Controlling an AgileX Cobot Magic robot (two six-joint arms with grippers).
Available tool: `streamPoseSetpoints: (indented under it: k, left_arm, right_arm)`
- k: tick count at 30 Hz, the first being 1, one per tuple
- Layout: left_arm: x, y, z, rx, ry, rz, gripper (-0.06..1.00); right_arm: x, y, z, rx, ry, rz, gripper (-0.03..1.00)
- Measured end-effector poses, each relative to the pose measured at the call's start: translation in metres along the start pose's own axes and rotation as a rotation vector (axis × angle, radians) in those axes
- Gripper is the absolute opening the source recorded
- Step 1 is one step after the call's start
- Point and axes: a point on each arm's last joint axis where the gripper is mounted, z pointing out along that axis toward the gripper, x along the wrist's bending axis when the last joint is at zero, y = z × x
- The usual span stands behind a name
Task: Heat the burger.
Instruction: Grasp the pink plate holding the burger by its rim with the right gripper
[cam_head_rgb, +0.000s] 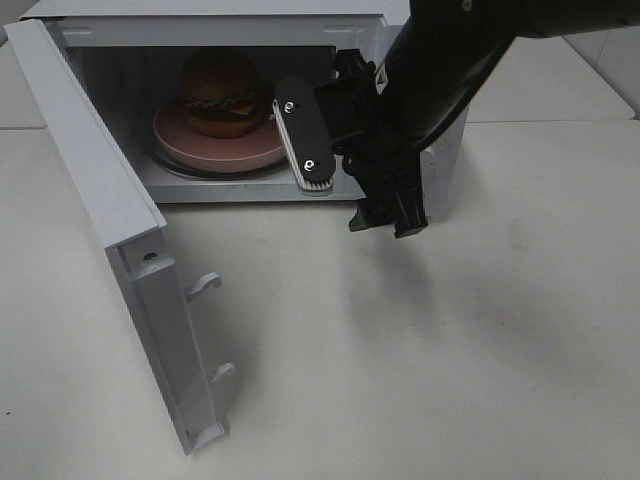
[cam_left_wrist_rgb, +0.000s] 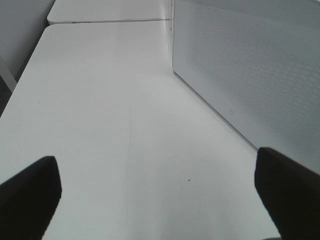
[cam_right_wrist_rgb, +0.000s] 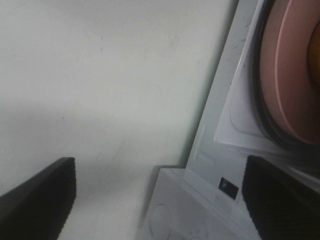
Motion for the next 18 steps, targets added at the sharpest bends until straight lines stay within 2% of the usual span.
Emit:
streamPoseSetpoints:
  k: [6, 18]
  left_arm:
    - [0.0, 0.0, 0.0, 0.0, 0.0, 0.0, 0.99]
    - [0.0, 0.0, 0.0, 0.0, 0.0, 0.0, 0.99]
  right_arm:
    - [-0.014, 0.021, 0.011, -0.027, -0.028, -0.033, 0.85]
    - [-0.039, 0.035, 0.039, -0.04, -0.065, -0.044, 0.83]
